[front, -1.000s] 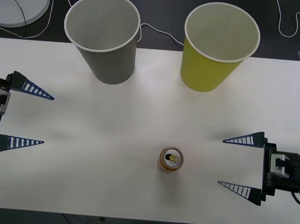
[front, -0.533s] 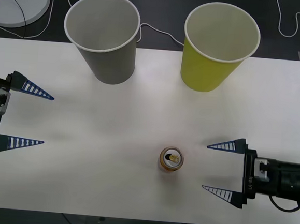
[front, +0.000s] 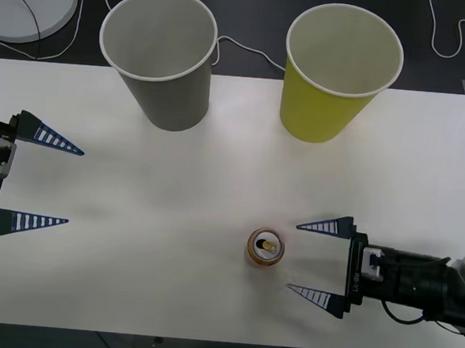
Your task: Put the can into the green bin and the plastic bottle into the gray bin
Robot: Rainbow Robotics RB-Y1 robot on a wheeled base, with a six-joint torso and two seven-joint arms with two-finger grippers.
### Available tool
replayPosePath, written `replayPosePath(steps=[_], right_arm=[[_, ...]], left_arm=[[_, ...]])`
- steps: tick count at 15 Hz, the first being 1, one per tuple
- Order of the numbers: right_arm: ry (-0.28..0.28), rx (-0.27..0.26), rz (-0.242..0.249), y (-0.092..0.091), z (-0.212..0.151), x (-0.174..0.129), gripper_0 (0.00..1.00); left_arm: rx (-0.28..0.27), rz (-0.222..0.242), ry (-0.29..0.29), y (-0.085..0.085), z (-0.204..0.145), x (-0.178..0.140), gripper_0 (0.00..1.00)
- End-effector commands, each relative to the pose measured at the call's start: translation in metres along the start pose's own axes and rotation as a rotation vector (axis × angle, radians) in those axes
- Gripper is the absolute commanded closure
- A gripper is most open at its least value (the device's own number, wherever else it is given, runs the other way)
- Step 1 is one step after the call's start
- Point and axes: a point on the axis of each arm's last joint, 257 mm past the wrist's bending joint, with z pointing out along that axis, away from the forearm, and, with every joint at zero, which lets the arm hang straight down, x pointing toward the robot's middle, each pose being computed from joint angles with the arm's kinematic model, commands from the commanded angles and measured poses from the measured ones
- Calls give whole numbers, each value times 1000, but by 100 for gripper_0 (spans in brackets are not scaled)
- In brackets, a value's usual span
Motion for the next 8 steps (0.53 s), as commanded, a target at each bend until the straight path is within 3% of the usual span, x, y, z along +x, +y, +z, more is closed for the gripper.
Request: replayPosePath(steps=[1, 8], right_arm=[[-6, 15, 5, 1, 21, 0, 0], [-22, 17, 16, 9, 59, -3, 0]], left_arm=[[0, 0, 0, 0, 0, 0, 0], [0, 0, 0, 0, 0, 0, 0]])
